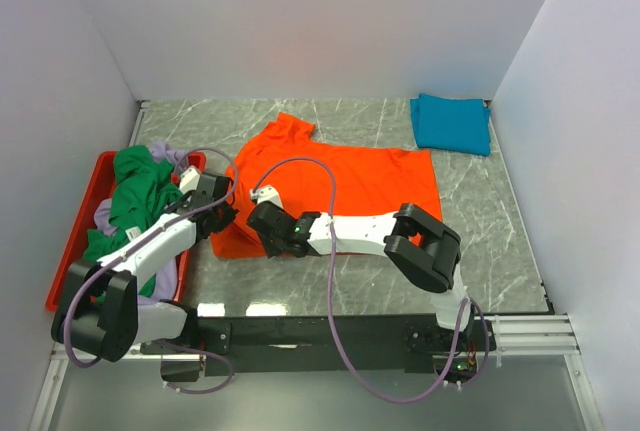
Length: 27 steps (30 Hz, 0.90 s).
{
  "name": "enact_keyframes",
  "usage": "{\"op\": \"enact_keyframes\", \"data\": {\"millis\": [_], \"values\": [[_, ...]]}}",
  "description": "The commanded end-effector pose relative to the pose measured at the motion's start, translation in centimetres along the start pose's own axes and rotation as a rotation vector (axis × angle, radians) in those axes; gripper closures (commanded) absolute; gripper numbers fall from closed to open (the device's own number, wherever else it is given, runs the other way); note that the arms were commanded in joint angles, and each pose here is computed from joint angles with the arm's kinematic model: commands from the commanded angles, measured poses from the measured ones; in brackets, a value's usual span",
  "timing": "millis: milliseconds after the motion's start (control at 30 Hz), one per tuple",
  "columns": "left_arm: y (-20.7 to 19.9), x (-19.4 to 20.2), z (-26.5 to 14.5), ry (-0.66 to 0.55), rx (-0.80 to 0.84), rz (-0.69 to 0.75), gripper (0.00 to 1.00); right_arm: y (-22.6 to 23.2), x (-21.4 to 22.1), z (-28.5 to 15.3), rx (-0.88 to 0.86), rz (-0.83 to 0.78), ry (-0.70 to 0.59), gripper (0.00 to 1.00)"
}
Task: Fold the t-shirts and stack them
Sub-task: Fold the tshirt
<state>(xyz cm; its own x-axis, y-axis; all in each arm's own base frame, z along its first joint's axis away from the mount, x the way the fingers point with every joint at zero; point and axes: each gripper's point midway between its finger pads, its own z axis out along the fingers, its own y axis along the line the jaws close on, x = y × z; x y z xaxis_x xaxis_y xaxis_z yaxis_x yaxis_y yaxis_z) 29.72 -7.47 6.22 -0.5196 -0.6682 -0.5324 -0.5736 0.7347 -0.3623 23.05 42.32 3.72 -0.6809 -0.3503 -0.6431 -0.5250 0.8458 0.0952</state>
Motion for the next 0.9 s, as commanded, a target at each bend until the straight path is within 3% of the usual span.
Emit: {"op": "enact_keyframes", "data": {"millis": [0, 167, 300, 367, 867], "values": [[-1.8, -1.7, -1.0, -0.038, 0.052, -0.007, 0.99, 0.2, -0.7, -0.9, 0.016, -0.008, -0.038, 0.59], [-2.2, -2.0, -1.2, -0.040, 0.061, -0.008, 0.99, 0.2, -0.9, -0.8, 0.022, -0.001, -0.041, 0.66], [-2.9, -2.6, -1.6, -0.047, 0.074, -0.010, 0.99, -0.3, -1.8, -1.3, 0.054, 0.002, -0.063, 0.95], [-3.5, -2.9, -1.8, -0.049, 0.087, -0.012, 0.99, -0.8, -2.4, -1.5, 0.075, 0.005, -0.071, 1.00], [-7.6, -4.5, -1.2, -0.034, 0.124, -0.015, 0.99, -5.0, -6.9, -3.1, 0.109, 0.114, -0.123, 1.00]]}}
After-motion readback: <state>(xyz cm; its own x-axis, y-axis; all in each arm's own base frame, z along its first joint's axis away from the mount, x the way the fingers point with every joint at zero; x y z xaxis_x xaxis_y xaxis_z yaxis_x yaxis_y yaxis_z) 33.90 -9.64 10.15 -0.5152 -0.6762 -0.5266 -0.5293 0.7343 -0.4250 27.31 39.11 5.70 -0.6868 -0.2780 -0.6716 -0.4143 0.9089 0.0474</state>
